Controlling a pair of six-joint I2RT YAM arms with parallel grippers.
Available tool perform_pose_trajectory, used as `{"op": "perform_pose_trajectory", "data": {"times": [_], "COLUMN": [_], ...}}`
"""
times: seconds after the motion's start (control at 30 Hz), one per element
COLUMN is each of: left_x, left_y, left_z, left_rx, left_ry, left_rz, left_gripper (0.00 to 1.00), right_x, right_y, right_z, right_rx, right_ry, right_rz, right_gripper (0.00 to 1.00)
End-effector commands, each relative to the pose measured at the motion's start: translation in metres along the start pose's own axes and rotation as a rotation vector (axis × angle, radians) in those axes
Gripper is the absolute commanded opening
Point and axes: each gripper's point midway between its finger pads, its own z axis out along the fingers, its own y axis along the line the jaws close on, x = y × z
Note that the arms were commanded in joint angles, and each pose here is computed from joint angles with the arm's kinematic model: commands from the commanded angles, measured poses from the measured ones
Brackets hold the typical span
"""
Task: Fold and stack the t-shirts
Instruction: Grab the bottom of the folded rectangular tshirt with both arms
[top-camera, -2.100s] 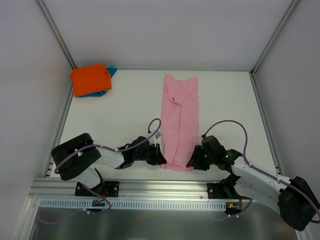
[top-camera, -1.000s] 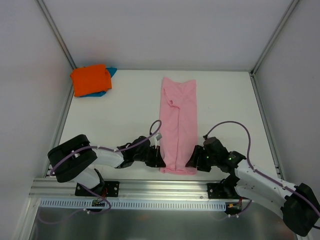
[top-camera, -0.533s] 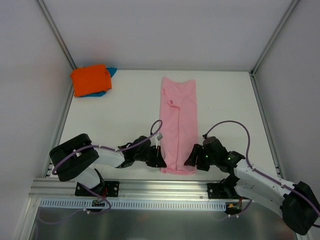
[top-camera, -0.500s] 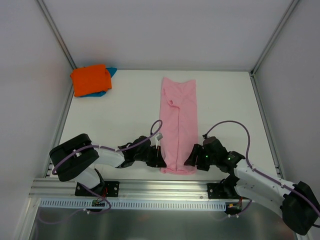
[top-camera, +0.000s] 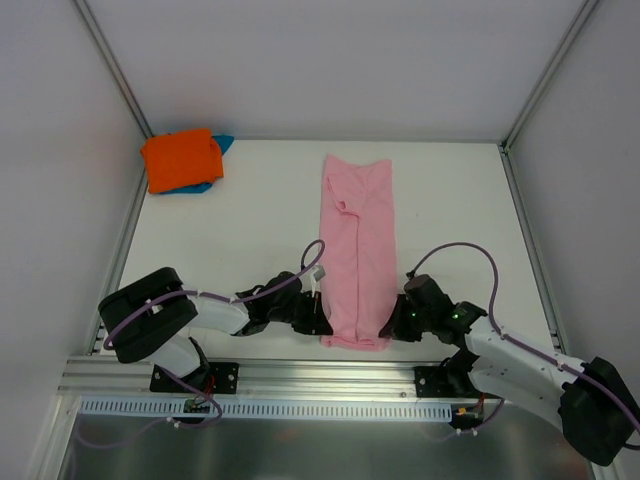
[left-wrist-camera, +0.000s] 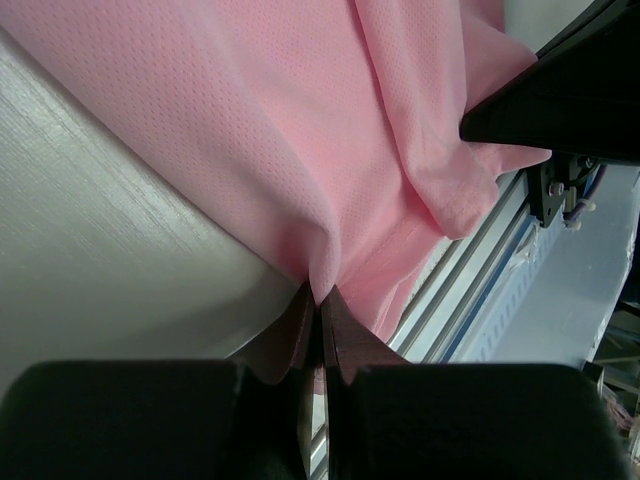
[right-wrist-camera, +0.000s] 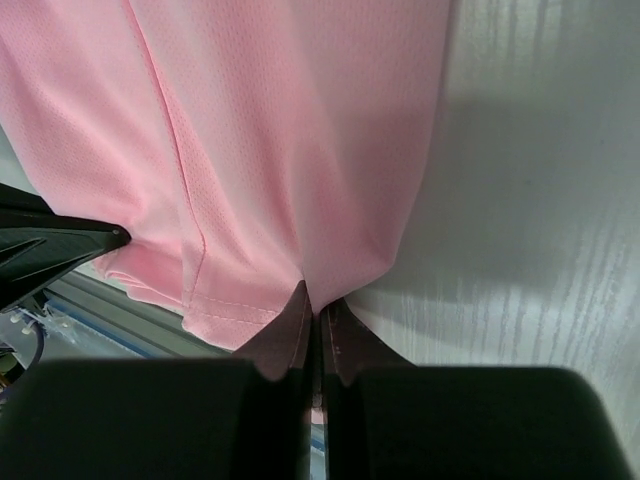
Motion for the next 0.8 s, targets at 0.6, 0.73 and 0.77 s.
{"op": "perform_pose_trajectory", "data": {"times": [0.6,0.73,0.77], "left_x": [0.0,-0.02,-0.019], "left_y": [-0.047,-0.065,-0.064], "left_z": [-0.039,-0.052,-0.055], "left_rx": [-0.002,-0.012,-0.027], "left_ry": [0.023,-0.01,-0.002], "left_rz": [0.029,0.086,0.087], "left_gripper": [0.0,0.0,0.0], "right_x": [0.008,-0.001,-0.003], "right_y": [-0.007,0.007,0.01], "right_z": [-0.043,-0.052,-0.053], "right_rx": [0.053,0.038,0.029], "right_ry": [0.012,-0.003,-0.002], "right_rz": [-0.073,-0.096,-0.098], "right_gripper": [0.0,0.0,0.0]}}
